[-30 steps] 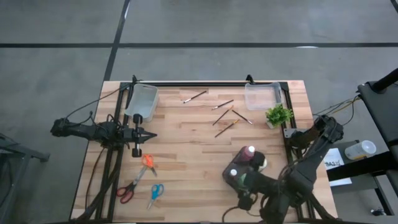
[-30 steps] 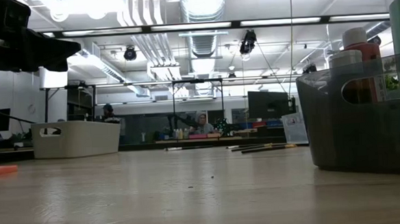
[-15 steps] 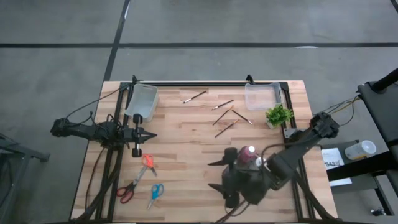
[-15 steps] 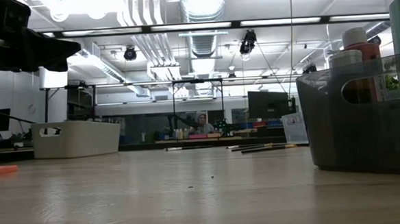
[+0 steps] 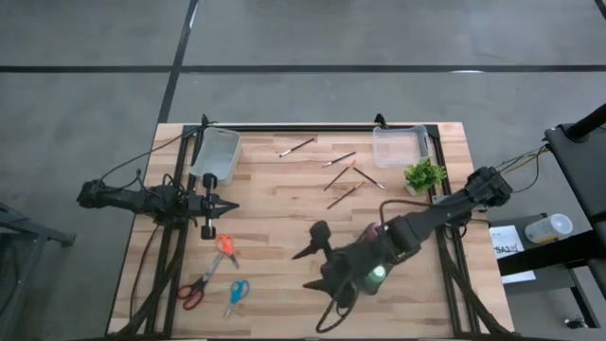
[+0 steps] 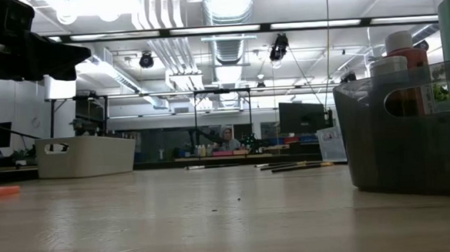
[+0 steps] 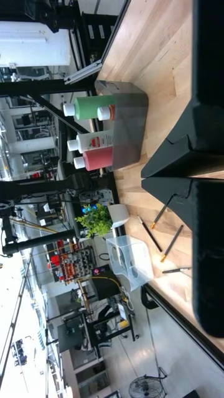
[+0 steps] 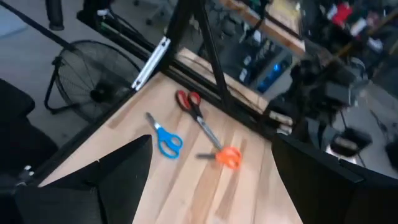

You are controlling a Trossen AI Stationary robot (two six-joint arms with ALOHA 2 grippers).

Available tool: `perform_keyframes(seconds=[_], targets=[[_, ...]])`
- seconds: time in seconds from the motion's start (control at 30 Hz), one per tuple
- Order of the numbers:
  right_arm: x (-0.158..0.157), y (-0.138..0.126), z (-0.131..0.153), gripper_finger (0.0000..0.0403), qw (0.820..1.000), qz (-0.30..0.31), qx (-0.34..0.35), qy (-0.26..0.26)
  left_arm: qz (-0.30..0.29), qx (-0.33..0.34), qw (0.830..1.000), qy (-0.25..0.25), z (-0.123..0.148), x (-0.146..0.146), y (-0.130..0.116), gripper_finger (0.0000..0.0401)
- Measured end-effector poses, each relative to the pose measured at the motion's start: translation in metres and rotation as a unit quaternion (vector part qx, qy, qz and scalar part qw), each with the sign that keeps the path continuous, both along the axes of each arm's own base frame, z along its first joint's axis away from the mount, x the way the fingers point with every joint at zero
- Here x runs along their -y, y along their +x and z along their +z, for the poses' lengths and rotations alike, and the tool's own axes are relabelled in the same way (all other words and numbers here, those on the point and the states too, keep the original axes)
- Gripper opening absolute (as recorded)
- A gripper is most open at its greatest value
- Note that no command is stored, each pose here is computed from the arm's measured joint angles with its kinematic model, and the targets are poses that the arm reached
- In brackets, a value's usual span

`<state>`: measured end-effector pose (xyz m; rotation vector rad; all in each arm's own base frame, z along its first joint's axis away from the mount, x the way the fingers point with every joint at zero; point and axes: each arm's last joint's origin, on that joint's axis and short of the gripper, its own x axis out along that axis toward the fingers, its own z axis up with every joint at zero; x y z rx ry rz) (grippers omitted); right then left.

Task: Pick & Place Paint Supplies
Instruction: Put the bottom gold paint brush into the transparent bin

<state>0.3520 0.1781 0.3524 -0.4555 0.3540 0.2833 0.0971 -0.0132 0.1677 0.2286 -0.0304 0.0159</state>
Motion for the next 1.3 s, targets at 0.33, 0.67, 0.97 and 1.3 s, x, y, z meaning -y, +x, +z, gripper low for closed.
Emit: perform_keyframes(seconds=[0.33,0.67,0.97,1.3], targets=[[0.055,0.025,-0.030,0.0328,0.999,-0.002,0.029,0.038,0.000,0.000,1.000,0.000,0.000,0.000,0.000,0.0000],[0.141,0.030,-0.059,0.0328,0.996,-0.048,0.047,0.052,0.000,0.000,1.000,0.000,0.000,0.000,0.000,0.0000],[0.230,0.020,-0.062,0.0328,0.980,-0.149,0.041,0.129,0.000,0.000,1.000,0.000,0.000,0.000,0.000,0.0000],[0.232,0.014,-0.077,0.0328,0.976,-0.178,-0.034,0.118,0.000,0.000,1.000,0.000,0.000,0.000,0.000,0.0000]])
